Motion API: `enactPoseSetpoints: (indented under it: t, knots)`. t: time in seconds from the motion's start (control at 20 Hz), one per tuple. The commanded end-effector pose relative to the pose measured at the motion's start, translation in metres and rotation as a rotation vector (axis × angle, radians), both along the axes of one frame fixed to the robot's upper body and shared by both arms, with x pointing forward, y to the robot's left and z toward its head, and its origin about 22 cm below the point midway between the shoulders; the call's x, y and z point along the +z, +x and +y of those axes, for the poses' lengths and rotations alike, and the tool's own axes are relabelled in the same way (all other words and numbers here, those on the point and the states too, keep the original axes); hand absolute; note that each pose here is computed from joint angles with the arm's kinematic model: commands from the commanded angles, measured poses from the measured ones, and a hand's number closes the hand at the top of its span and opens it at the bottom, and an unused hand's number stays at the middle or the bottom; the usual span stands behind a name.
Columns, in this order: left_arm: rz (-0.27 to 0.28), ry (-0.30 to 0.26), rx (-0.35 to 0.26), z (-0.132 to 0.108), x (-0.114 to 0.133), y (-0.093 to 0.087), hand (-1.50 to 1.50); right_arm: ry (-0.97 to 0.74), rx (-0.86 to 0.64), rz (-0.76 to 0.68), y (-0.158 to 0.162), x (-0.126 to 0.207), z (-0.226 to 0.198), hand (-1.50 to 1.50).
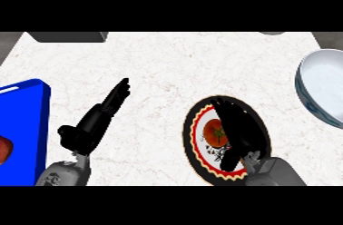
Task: Pick the tomato from the plate and place it in the bowl
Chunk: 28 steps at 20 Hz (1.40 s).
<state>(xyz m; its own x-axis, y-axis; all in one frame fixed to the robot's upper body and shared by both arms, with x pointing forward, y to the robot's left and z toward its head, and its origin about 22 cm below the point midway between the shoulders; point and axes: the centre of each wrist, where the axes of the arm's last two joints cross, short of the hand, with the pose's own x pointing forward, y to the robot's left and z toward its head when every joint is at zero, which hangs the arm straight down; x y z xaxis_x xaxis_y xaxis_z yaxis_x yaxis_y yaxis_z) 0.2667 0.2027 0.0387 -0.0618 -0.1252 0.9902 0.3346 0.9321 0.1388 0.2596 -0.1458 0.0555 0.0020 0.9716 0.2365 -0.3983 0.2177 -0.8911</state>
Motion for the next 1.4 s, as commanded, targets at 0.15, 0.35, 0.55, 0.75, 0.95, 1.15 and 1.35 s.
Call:
enactPoseSetpoints:
  t: [0.15, 0.35, 0.55, 0.75, 0.95, 1.15, 1.35]
  knots:
    - [-0.006, 0.006, -0.005, 0.010, 0.014, -0.019, 0.00, 0.051, 0.085, -0.032, 0.019, -0.025, -0.003, 1.50]
    - [0.005, -0.004, -0.009, 0.012, 0.004, -0.002, 0.00, 0.059, 0.086, -0.139, 0.006, -0.029, 0.017, 1.50]
    - [0.000, 0.006, 0.002, 0.019, -0.008, -0.001, 0.00, 0.057, 0.086, -0.151, 0.034, -0.020, 0.023, 1.50]
    - [0.008, -0.002, 0.000, -0.001, 0.002, -0.004, 0.00, 0.043, 0.071, -0.180, 0.024, -0.007, 0.015, 1.50]
    - [0.015, 0.001, 0.029, 0.011, -0.009, -0.004, 0.00, -0.001, 0.551, -0.041, -0.019, -0.014, -0.060, 1.50]
    - [0.027, -0.006, 0.066, 0.015, -0.013, -0.005, 0.00, -0.086, 0.812, -0.036, -0.043, 0.002, -0.109, 1.50]
    - [0.010, 0.011, 0.077, 0.009, -0.005, -0.013, 0.00, -0.128, 0.762, -0.291, -0.045, 0.050, -0.178, 1.50]
